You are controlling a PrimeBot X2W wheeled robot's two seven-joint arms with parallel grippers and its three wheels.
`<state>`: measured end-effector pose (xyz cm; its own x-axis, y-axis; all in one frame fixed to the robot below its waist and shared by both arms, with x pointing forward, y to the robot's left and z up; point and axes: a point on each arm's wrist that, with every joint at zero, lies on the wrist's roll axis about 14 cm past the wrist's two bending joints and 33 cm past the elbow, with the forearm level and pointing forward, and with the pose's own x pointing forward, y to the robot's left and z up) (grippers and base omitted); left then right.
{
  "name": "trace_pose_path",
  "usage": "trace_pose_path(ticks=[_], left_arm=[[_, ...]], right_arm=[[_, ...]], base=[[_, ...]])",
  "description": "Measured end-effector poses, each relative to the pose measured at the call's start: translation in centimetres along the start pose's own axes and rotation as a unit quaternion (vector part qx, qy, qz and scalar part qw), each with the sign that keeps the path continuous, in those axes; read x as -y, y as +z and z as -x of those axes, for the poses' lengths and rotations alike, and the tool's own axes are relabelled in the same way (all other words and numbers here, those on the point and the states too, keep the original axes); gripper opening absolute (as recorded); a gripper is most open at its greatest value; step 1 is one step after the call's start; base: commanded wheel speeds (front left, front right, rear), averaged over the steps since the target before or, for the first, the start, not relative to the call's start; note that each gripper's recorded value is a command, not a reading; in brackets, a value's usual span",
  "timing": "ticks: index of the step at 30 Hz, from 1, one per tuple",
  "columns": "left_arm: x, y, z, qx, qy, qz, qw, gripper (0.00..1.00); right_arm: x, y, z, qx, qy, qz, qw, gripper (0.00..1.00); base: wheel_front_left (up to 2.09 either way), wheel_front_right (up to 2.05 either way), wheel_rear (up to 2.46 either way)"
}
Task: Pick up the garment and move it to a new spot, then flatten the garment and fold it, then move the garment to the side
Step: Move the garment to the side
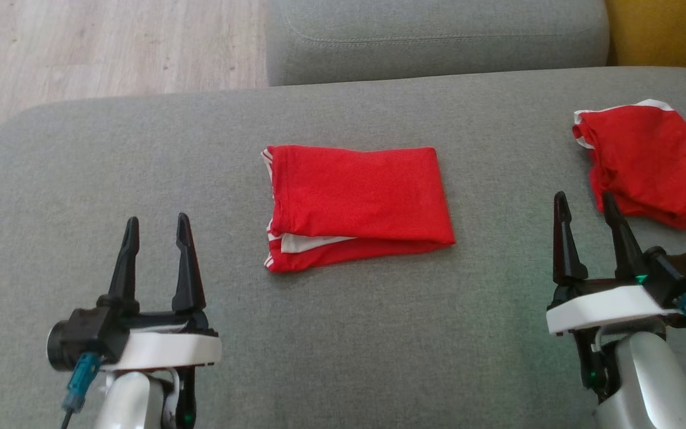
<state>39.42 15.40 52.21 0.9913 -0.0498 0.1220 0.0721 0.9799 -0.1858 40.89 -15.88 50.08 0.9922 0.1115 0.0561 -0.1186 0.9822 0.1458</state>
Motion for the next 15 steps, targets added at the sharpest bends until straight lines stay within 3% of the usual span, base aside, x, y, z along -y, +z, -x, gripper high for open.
trace_pose_path(ticks=[9,15], left_arm=[[-0.5,-1.2,-0.1,-0.017,0.003,-0.001,1.0,1.0],[-1.3,-2.0,-1.0,-0.027,0.01,-0.005,1.0,1.0]], right_arm=[[-1.0,-3.1,-1.0,-0.046,0.018,0.011,0.999,1.0],[-3.4,-5.9,-4.6,-0.107,0.055,0.009,0.993,1.0]], base=[[0.0,0.0,0.0],[0.0,0.0,0.0]])
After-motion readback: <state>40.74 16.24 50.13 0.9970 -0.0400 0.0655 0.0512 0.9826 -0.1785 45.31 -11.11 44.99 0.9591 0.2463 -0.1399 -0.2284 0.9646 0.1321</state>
